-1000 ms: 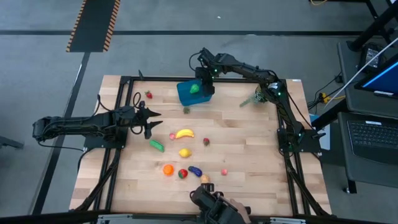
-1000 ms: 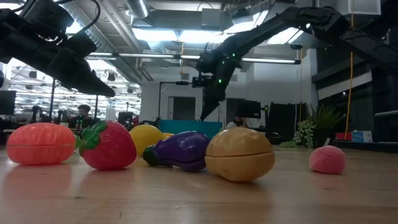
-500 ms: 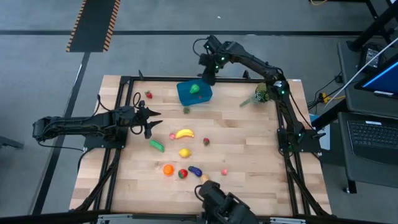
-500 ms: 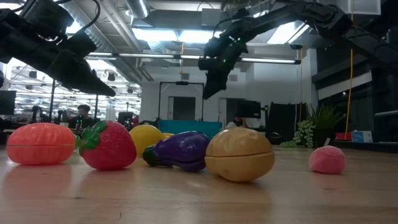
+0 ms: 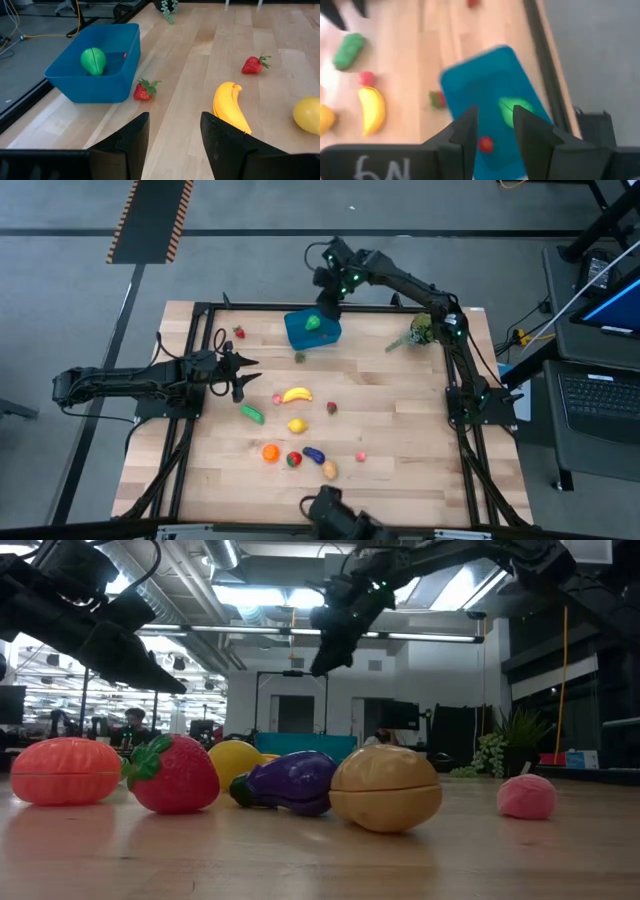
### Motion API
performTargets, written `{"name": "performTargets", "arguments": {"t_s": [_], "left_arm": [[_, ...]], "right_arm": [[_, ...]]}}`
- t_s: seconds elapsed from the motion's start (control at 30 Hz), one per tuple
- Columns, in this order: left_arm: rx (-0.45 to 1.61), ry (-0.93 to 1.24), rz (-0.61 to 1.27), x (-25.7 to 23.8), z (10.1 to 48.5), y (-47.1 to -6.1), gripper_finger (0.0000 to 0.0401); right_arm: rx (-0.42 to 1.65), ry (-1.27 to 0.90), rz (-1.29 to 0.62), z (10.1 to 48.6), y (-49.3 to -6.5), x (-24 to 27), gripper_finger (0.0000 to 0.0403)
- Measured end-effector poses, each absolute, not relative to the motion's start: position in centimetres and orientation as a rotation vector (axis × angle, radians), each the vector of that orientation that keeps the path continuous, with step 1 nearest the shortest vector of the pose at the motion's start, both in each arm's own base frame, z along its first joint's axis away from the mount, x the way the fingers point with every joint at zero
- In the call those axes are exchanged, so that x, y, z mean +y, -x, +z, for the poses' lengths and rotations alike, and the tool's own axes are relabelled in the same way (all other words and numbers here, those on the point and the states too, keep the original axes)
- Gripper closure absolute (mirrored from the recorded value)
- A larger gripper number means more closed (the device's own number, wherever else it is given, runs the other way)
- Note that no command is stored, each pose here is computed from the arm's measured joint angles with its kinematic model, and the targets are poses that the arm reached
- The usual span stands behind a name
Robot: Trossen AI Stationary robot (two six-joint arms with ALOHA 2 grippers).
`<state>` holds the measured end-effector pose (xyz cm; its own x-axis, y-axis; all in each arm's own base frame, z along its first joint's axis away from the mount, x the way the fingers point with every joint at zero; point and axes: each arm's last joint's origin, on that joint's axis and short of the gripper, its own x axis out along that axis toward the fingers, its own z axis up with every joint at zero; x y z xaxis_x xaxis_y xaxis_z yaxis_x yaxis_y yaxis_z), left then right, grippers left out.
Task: Pick and placing Produce into tupperware
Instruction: Put the banana into the blue bin
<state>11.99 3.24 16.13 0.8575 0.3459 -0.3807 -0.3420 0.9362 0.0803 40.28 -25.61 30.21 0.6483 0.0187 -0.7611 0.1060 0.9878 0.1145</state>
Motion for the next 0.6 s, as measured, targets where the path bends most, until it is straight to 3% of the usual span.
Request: {"name": "performTargets", "arguments": {"t_s": [0.3, 0.6], "left_arm": [[0.401, -0.019, 0.360, 3.2, 16.1, -12.0, 0.0231], [0.400, -0.017, 0.360, 3.2, 16.2, -12.0, 0.0231]], "right_arm": [[0.796, -0.126, 0.009, 25.3, -43.0, -21.9, 0.0279], [0.623, -0.120, -0.042, 24.8, -38.3, -19.0, 0.0279]]}}
